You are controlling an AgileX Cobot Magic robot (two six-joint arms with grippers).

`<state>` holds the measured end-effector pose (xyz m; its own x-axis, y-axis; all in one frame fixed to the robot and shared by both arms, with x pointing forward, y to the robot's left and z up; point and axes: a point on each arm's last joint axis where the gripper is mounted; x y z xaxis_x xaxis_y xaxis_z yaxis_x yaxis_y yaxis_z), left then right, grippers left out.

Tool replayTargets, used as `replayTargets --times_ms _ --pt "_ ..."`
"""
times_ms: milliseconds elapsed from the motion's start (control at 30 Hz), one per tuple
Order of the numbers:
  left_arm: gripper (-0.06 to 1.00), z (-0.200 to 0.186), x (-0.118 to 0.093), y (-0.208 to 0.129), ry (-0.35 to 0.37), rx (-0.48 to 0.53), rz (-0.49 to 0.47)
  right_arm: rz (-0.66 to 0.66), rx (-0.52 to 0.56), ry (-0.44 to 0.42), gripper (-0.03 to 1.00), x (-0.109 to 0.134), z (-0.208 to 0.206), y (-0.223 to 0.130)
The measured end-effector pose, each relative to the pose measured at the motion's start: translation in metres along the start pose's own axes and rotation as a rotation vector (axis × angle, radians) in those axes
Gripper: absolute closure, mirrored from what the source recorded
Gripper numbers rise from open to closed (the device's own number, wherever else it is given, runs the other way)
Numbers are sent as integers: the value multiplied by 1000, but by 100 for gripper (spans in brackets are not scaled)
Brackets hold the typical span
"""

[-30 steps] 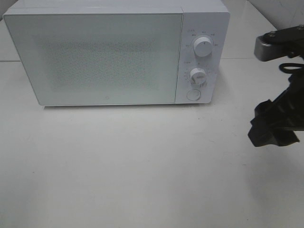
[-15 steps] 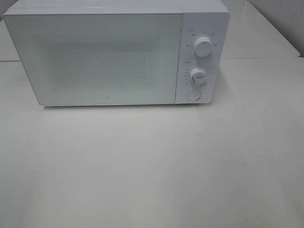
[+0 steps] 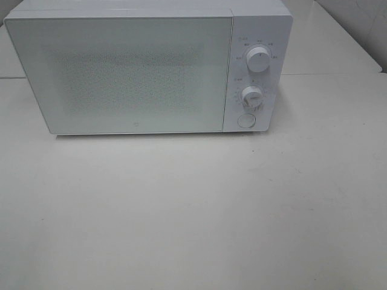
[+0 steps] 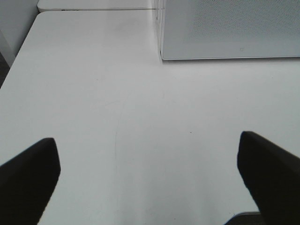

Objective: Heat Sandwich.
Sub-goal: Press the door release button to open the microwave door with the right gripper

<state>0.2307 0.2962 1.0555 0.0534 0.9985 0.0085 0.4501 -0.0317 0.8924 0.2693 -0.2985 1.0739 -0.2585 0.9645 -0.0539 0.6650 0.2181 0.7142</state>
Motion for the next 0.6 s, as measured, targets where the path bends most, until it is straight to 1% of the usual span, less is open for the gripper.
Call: replayTargets --times_ms 100,133,167,300,400,467,567,600 --pt "-3 0 0 0 0 0 0 43 -27 -45 22 -2 1 -11" --pt "-3 0 0 0 0 0 0 66 -55 -70 22 -3 1 -16" --pt "-3 0 0 0 0 0 0 66 -55 -70 22 -3 1 -16" --pt "-3 0 0 0 0 0 0 118 -111 -128 22 -3 3 -30" --pt "-3 0 0 0 0 0 0 135 -134 -146 22 -3 3 -34" --pt "-3 0 0 0 0 0 0 156 -180 -171 22 -2 -2 -38" --pt "-3 0 0 0 0 0 0 167 -207 -184 22 -2 -5 -41" --pt "-3 0 0 0 0 0 0 174 -237 -193 22 -1 -8 -44"
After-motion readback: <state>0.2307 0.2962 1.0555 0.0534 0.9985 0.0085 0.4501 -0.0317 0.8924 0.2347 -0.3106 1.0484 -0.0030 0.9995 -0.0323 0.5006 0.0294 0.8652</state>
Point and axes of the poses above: a point on each arm's last joint axis where the gripper is mounted, z pointing out along that axis toward the gripper, x along the wrist's bending axis when the last joint is at zero, y = z × x, and after that the axes turned 1 degree about z, right-handed
